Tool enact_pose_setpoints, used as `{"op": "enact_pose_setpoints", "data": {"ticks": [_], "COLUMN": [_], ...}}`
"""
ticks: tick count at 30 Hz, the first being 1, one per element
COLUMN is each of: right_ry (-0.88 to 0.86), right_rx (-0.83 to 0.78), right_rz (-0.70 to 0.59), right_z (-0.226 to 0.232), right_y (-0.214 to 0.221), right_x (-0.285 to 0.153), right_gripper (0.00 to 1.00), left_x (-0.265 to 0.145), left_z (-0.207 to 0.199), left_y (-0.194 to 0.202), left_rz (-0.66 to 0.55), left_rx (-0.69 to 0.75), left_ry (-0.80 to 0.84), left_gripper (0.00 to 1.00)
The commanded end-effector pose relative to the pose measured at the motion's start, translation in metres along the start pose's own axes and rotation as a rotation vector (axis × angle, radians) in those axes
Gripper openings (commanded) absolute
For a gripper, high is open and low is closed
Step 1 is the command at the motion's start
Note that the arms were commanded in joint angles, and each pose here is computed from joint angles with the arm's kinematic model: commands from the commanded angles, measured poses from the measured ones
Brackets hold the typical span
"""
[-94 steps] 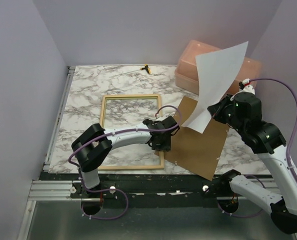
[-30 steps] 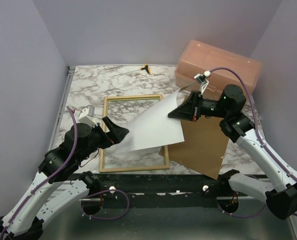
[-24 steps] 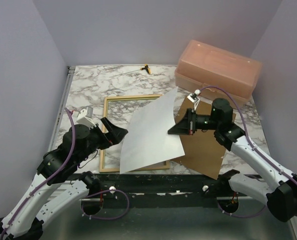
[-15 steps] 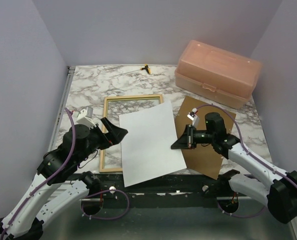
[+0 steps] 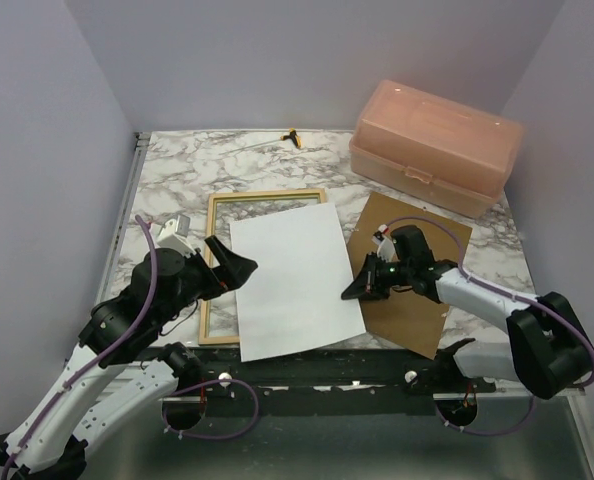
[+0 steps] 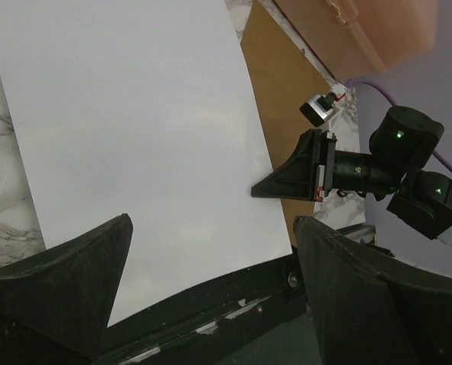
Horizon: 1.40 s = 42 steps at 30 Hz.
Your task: Put the photo into the frame
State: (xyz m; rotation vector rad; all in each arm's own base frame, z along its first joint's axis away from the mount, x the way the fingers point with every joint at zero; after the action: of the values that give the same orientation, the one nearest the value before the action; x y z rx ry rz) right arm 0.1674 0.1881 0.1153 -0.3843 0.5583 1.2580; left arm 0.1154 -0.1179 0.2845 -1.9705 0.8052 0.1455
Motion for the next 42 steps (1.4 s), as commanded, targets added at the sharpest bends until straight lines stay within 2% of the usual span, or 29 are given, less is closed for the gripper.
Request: {"op": "enact_pose_setpoints", "data": {"ticks": [1,14,27,42], "right_ry": [0.007,-0.017,-0.034,0.000], "right_rx": [0.025,0.071,0.123,0.074], "right_rz": [-0.056,-0.070,-0.029,-0.020], "right_z": [0.009,0.020,0.019,0.039], "right_y": [-0.021,-0.042,-0.049,-0.046], "right_x": [0.010,0.028,0.052,0.067], "right_gripper": [0.01,0.01,0.01,0.01], "left_x": [0.004,0.006,0.007,0.009], "left_z": [-0.002,-0.002,-0.002,0.002], "left_y": [0.003,0.006,0.008,0.012], "left_rz": [0.016,0.030,0.032,0.044], "left_rx": [-0.007,-0.006,-0.011,-0.014], "left_ry": [0.023,0.026,0.031,0.021], "left_gripper": [0.91,0.91,0.91,0.91]}}
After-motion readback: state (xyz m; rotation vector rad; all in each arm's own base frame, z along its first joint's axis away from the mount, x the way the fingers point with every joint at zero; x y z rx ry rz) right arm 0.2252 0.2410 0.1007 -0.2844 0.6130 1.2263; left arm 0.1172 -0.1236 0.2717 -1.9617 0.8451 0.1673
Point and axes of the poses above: each gripper's point midway between its finger pads, its own x axis out along the fingers, its own z axis along the line the jaws close on, y = z × x, the point moved 6 cm from there along -x, back along the fingers, and after that the axes turned 13 degrees about x, right-handed, at the moved point
